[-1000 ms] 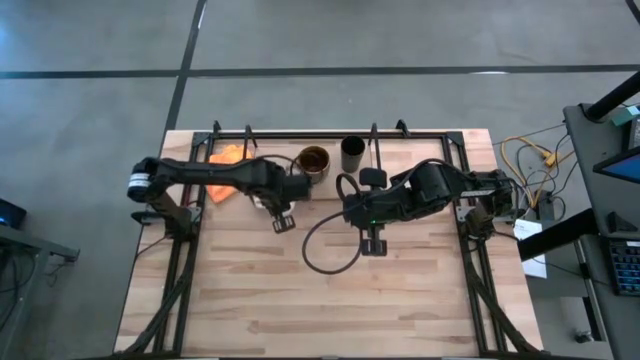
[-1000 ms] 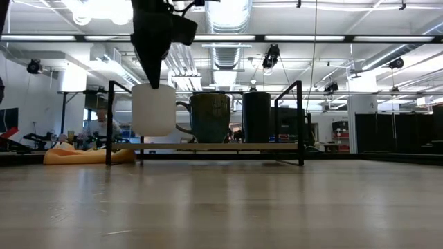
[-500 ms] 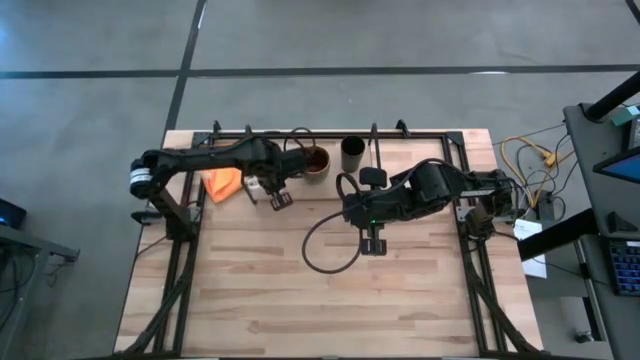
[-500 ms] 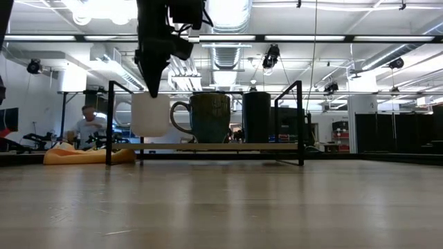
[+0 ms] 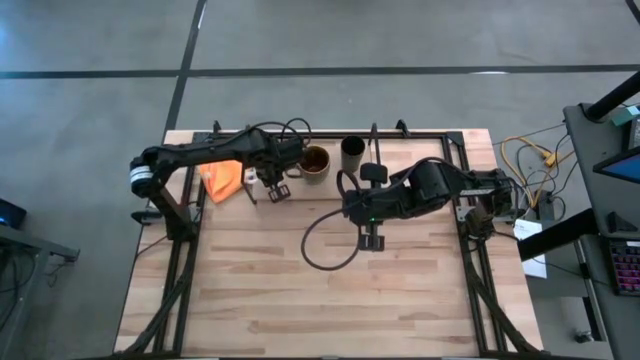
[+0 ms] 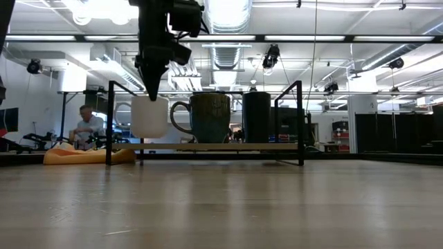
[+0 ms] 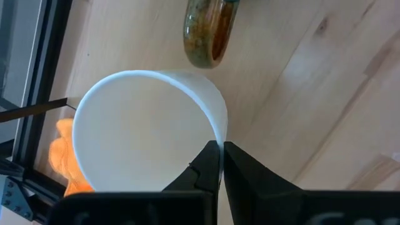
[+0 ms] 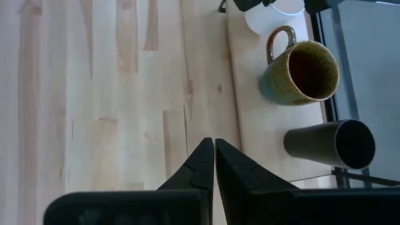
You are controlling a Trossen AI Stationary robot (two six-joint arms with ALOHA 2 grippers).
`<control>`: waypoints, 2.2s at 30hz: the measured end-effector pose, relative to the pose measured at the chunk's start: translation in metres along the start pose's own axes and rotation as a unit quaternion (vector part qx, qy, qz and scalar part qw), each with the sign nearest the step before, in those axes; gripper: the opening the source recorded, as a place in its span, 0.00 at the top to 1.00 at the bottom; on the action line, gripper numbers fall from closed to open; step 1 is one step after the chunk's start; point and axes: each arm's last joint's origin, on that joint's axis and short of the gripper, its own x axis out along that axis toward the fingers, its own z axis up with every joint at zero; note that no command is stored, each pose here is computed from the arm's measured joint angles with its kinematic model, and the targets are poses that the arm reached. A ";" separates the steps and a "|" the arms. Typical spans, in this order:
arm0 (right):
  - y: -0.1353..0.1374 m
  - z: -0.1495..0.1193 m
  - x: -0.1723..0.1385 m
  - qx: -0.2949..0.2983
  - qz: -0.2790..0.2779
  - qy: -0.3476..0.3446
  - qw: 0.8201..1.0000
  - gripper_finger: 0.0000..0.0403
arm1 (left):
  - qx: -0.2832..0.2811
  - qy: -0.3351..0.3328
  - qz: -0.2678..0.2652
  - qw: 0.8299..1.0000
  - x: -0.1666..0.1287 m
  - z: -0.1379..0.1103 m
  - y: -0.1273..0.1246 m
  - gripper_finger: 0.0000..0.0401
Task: Stack small to large cups/mugs on shelf
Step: Put the white mug on the shelf, then adjust the brown mug on the shelf
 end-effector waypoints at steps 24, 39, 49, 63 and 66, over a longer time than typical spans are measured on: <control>-0.001 0.000 0.000 0.006 -0.001 0.000 1.000 0.98 | 0.002 0.008 0.001 1.000 0.022 0.013 0.009 1.00; -0.002 0.000 0.001 0.006 -0.001 0.001 1.000 0.98 | -0.008 -0.004 -0.004 1.000 0.016 0.016 0.012 0.98; -0.004 0.001 0.001 0.007 -0.002 0.001 1.000 0.98 | -0.007 -0.002 -0.004 1.000 0.016 0.016 0.012 0.86; -0.010 0.001 0.003 0.015 -0.007 0.003 1.000 0.98 | -0.017 -0.070 -0.009 0.997 -0.016 0.030 0.017 0.85; -0.011 0.001 0.003 0.017 -0.008 0.004 1.000 0.98 | -0.021 -0.093 -0.012 0.995 -0.022 0.035 0.018 0.88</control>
